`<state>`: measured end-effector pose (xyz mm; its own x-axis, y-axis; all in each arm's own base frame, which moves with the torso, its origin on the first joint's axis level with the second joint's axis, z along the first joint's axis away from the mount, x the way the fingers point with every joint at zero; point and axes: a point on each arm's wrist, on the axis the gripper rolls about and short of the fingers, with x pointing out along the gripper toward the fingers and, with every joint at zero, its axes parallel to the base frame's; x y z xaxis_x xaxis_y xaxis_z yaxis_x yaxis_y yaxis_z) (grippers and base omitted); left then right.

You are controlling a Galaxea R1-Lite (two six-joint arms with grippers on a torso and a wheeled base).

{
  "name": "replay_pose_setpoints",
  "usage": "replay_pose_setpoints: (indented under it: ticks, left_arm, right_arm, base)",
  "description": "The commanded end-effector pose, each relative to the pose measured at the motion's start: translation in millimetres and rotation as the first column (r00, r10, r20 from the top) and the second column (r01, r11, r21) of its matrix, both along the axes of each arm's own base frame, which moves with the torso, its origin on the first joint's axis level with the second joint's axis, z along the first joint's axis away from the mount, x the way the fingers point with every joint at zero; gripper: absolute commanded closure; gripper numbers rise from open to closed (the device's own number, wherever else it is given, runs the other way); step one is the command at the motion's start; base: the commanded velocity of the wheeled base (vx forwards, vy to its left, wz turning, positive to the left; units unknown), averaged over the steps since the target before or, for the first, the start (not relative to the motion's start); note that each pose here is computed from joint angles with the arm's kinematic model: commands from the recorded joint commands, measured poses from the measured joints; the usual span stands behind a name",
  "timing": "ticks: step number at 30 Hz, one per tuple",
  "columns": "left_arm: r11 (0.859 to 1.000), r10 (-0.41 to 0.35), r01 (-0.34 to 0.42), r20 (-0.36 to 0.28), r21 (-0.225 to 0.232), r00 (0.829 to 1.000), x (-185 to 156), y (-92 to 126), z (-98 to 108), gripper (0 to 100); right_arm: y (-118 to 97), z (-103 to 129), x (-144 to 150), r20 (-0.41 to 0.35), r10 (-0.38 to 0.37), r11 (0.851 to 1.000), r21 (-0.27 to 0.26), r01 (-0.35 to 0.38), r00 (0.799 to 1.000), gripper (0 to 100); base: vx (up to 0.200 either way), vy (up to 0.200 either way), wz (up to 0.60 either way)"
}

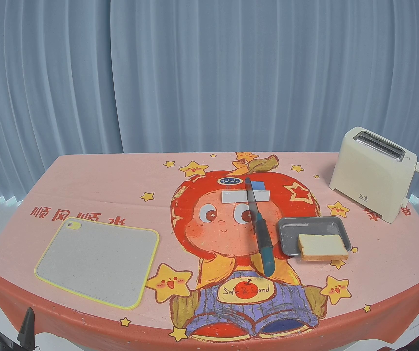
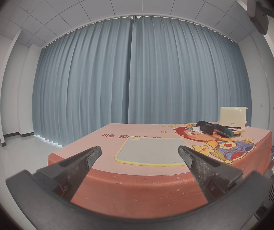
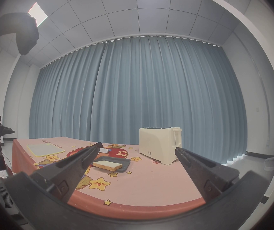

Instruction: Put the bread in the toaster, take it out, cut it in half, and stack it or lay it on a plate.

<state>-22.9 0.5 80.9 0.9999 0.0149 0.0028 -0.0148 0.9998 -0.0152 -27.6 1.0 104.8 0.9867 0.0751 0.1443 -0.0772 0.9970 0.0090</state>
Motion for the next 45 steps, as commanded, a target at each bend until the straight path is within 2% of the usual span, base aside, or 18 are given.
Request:
replay_pose_setpoints:
  ticks: [1,6,11,16,19,24,27,28,36,37,38,42,45]
  left_arm:
    - [1.000,0.000,0.000,-0.012,0.000,1.000,0.9,0.0,-5.0,0]
    - [1.000,0.000,0.000,-0.012,0.000,1.000,0.9,0.0,-5.0,0]
    - [1.000,0.000,0.000,-0.012,0.000,1.000,0.9,0.0,-5.0,0]
    - [1.000,0.000,0.000,-0.012,0.000,1.000,0.9,0.0,-5.0,0]
    - [1.000,0.000,0.000,-0.012,0.000,1.000,0.9,0.0,-5.0,0]
    - [1.000,0.000,0.000,-0.012,0.000,1.000,0.9,0.0,-5.0,0]
    - [1.000,0.000,0.000,-0.012,0.000,1.000,0.9,0.0,-5.0,0]
    - [1.000,0.000,0.000,-0.012,0.000,1.000,0.9,0.0,-5.0,0]
    - [1.000,0.000,0.000,-0.012,0.000,1.000,0.9,0.0,-5.0,0]
    - [1.000,0.000,0.000,-0.012,0.000,1.000,0.9,0.0,-5.0,0]
    - [1.000,0.000,0.000,-0.012,0.000,1.000,0.9,0.0,-5.0,0]
    - [1.000,0.000,0.000,-0.012,0.000,1.000,0.9,0.0,-5.0,0]
    - [1.000,0.000,0.000,-0.012,0.000,1.000,0.9,0.0,-5.0,0]
  right_arm:
    - [-0.4,0.4,2.5,-0.025,0.017,1.000,0.012,-0.017,1.000,0]
    - [-0.9,3.1,6.0,-0.056,0.050,0.999,0.021,-0.049,0.997,0]
    - [-1.5,2.2,6.8,-0.068,0.085,0.995,0.060,-0.081,0.994,0]
    - [-1.7,2.4,5.8,-0.116,0.105,0.985,0.145,-0.088,0.988,0]
    - [-2.2,3.5,5.1,-0.137,0.141,0.968,0.226,-0.107,0.981,0]
    - [-2.6,2.7,5.3,-0.147,0.165,0.954,0.275,-0.120,0.975,0]
    - [-3.2,4.8,4.8,-0.142,0.201,0.929,0.342,-0.143,0.969,0]
    - [-3.2,4.9,4.9,-0.143,0.205,0.926,0.347,-0.145,0.968,0]
    - [-1.7,4.7,4.7,-0.148,0.299,0.846,0.497,-0.190,0.943,0]
    - [-1.7,4.7,4.7,-0.147,0.299,0.845,0.500,-0.190,0.943,0]
    - [-1.4,4.8,4.9,-0.150,0.317,0.822,0.535,-0.193,0.936,0]
    - [-0.5,6.3,6.9,-0.165,0.350,0.781,0.594,-0.190,0.922,0]
    - [0.1,8.0,8.8,-0.176,0.367,0.757,0.628,-0.184,0.913,0]
  base:
    - [0.000,0.000,0.00]
    - [0.000,0.000,0.00]
    - [0.000,0.000,0.00]
    - [0.000,0.000,0.00]
    - [0.000,0.000,0.00]
    - [0.000,0.000,0.00]
    - [0.000,0.000,0.00]
    - [0.000,0.000,0.00]
    - [0.000,0.000,0.00]
    - [0.000,0.000,0.00]
    - [0.000,0.000,0.00]
    - [0.000,0.000,0.00]
    - [0.000,0.000,0.00]
